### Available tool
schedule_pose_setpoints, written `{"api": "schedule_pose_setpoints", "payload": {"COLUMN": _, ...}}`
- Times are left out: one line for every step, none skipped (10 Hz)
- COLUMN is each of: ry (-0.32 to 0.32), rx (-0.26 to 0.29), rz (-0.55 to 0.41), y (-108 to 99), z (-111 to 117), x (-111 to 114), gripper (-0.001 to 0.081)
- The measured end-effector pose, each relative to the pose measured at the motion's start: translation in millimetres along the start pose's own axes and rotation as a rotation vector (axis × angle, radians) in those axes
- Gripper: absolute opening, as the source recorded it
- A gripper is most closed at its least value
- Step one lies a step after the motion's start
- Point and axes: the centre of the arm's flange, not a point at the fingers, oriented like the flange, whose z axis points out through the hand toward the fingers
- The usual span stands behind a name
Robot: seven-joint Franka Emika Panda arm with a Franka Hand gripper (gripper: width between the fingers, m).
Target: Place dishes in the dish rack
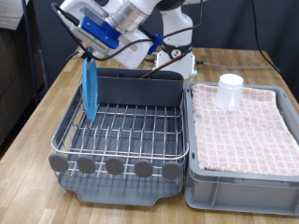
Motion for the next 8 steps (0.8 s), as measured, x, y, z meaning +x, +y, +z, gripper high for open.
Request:
{"api": "schedule_pose_setpoints", "payload": {"ry": -0.001, "rx": 0.001, "rz": 0.001, "y": -0.9, "z": 4.9, "x": -1.2, "gripper": 0.0025}}
{"api": "schedule_pose_setpoints", "payload": {"ry": -0.004, "rx": 0.0, "rz": 0.008, "y": -1.4, "z": 10.0, "x": -2.7, "gripper": 0.0024}}
{"api": "schedule_pose_setpoints", "payload": {"ry": -0.009, "rx": -0.003, "rz": 0.023, "y": -2.3, "z": 15.0, "x": -4.9, "gripper": 0.0024}}
{"api": "schedule_pose_setpoints", "payload": {"ry": -0.015, "rx": -0.008, "rz": 0.043, "y": -3.1, "z": 20.1, "x": -7.9, "gripper": 0.0024}}
{"api": "schedule_pose_setpoints", "payload": {"ry": -0.02, "rx": -0.009, "rz": 0.062, "y": -4.0, "z": 24.7, "x": -10.7, "gripper": 0.0024}}
{"api": "schedule_pose_setpoints", "payload": {"ry": -0.022, "rx": -0.008, "rz": 0.075, "y": -5.2, "z": 29.3, "x": -12.9, "gripper": 0.0024}}
{"api": "schedule_pose_setpoints", "payload": {"ry": -0.023, "rx": -0.004, "rz": 0.086, "y": -6.9, "z": 34.1, "x": -15.1, "gripper": 0.0024}}
{"api": "schedule_pose_setpoints", "payload": {"ry": -0.022, "rx": 0.002, "rz": 0.092, "y": -9.1, "z": 38.7, "x": -16.9, "gripper": 0.0024}}
